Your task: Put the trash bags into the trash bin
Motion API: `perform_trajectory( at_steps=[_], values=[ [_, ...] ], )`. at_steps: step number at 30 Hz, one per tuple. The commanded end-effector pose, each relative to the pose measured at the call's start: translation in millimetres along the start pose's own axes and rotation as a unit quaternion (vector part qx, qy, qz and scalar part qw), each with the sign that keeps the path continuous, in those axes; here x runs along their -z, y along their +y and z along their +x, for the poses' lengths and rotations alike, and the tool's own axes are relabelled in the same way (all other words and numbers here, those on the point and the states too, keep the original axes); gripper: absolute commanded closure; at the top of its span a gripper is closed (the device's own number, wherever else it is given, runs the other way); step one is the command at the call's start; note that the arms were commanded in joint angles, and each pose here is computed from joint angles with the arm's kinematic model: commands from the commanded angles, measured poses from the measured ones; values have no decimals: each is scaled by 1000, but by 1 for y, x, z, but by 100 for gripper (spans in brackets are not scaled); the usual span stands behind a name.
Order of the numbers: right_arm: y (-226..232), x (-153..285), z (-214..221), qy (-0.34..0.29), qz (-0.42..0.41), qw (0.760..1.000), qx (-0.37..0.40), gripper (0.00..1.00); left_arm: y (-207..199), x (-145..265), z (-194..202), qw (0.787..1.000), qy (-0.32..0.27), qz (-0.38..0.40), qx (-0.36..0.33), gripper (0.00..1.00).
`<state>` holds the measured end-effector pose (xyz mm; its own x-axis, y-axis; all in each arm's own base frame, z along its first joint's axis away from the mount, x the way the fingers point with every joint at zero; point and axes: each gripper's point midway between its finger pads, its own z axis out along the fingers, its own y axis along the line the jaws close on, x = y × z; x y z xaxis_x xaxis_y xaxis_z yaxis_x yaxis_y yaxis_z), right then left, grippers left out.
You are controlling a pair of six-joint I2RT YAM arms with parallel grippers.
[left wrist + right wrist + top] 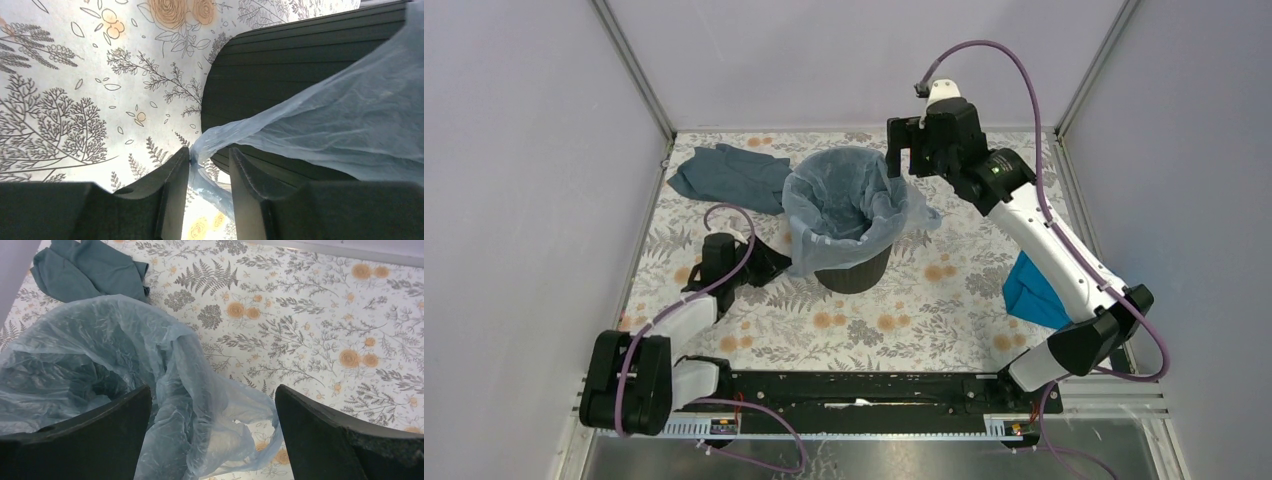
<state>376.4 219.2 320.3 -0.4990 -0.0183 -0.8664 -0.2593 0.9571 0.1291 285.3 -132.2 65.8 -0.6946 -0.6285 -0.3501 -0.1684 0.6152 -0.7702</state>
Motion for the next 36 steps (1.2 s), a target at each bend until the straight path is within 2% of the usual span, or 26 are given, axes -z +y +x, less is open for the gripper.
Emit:
perform_trajectory(
  at_steps=[1, 5, 8, 11, 14, 17, 22, 23, 26, 28, 30, 33, 36],
  values=[
    [17, 22, -15, -7, -26, 999, 39, 1, -18, 15, -25, 998, -50, -2, -39, 55],
    [66, 20, -11, 0, -83, 994, 69, 9, -23, 32, -35, 995, -83, -11, -49, 40],
    [104, 8, 11, 24, -117, 989, 90, 13, -27, 41, -37, 994, -86, -19, -58, 37],
    [121, -16, 44, 65, -122, 984, 109, 15, -32, 47, -39, 994, -86, -20, -71, 39],
    [122, -47, 76, 100, -101, 982, 127, 20, -39, 49, -36, 994, -82, -4, -72, 47],
    [120, -73, 91, 99, -76, 984, 125, 21, -51, 41, -26, 996, -57, 32, -63, 50],
    [144, -107, 105, 66, -94, 991, 67, 12, -66, 27, -13, 996, -41, 53, -57, 52],
    [155, -111, 107, 67, -118, 990, 43, 7, -69, 25, -12, 996, -39, 58, -55, 52],
    [199, -104, 102, 70, -218, 973, -15, 5, -77, 20, -10, 996, -29, 69, -58, 52],
    [212, -96, 93, 54, -256, 965, -32, 1, -79, 18, -11, 995, -29, 68, -62, 52],
    [203, -94, 92, 48, -239, 970, -18, 0, -80, 19, -13, 995, -32, 68, -65, 52],
    [160, -101, 97, 53, -149, 987, 19, 0, -79, 22, -12, 995, -32, 67, -71, 51],
    [117, -99, 100, 59, -84, 994, 47, 0, -75, 22, -11, 995, -34, 59, -75, 51]
  ],
)
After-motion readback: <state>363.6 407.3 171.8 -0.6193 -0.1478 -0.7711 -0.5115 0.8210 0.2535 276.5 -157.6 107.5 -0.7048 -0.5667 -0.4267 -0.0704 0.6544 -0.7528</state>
